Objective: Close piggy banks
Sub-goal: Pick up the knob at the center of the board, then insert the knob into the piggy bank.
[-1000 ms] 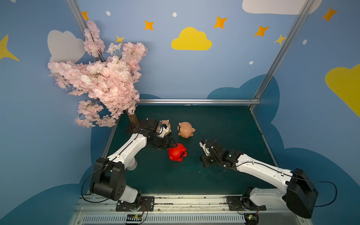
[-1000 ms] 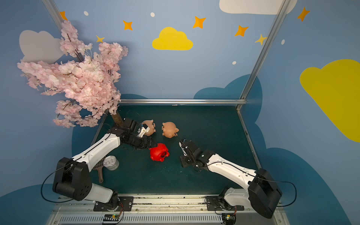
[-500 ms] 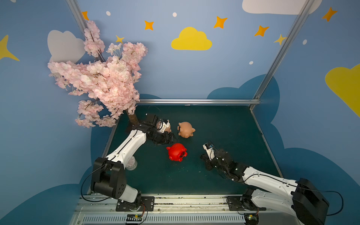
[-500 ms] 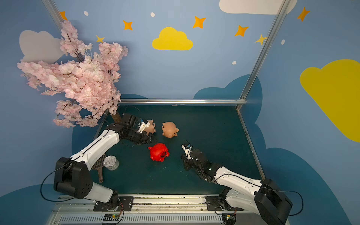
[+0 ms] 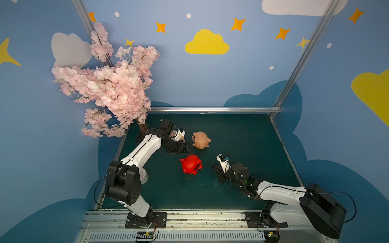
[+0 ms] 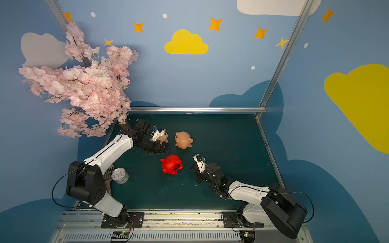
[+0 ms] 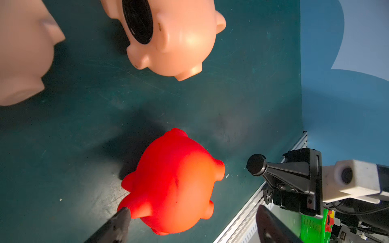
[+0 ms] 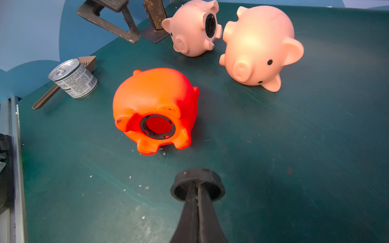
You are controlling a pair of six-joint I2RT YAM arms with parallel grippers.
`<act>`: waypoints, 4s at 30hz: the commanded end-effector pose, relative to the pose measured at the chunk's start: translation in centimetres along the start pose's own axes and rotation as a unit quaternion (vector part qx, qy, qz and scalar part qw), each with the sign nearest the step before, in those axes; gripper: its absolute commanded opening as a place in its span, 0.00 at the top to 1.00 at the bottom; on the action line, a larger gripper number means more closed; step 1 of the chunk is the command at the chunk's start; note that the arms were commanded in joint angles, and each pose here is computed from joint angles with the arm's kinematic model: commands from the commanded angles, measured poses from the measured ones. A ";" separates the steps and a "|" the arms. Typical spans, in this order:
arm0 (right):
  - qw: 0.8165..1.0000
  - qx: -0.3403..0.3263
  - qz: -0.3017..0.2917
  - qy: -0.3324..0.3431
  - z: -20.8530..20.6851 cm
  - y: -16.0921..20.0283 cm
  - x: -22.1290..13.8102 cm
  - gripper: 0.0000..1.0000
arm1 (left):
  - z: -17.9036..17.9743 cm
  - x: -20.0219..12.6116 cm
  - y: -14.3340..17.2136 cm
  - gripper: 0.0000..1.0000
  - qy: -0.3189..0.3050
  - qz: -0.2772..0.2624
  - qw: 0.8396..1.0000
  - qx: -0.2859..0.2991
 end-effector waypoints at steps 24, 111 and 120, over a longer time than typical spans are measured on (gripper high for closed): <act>0.996 0.021 -0.066 -0.063 3.1 -1.2 4.4 1.00 | 1.4 2.9 1.5 0.08 -0.034 0.071 0.997 0.017; 0.986 0.073 -0.097 -0.118 4.6 0.2 8.6 1.00 | 1.2 2.9 1.7 0.09 -0.025 0.083 0.996 0.007; 0.985 0.072 -0.098 -0.125 4.9 0.0 8.5 1.00 | 1.2 3.0 1.6 0.09 -0.024 0.083 0.996 0.005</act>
Point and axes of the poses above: each gripper's point midway between its finger pads, its own x axis out along the fingers, its own z axis along the line the jaws close on, y = z × x, the point moved 1 cm from there along -x, back along the fingers, and after that the axes turned 4 degrees about -x, right-handed, at the moved point
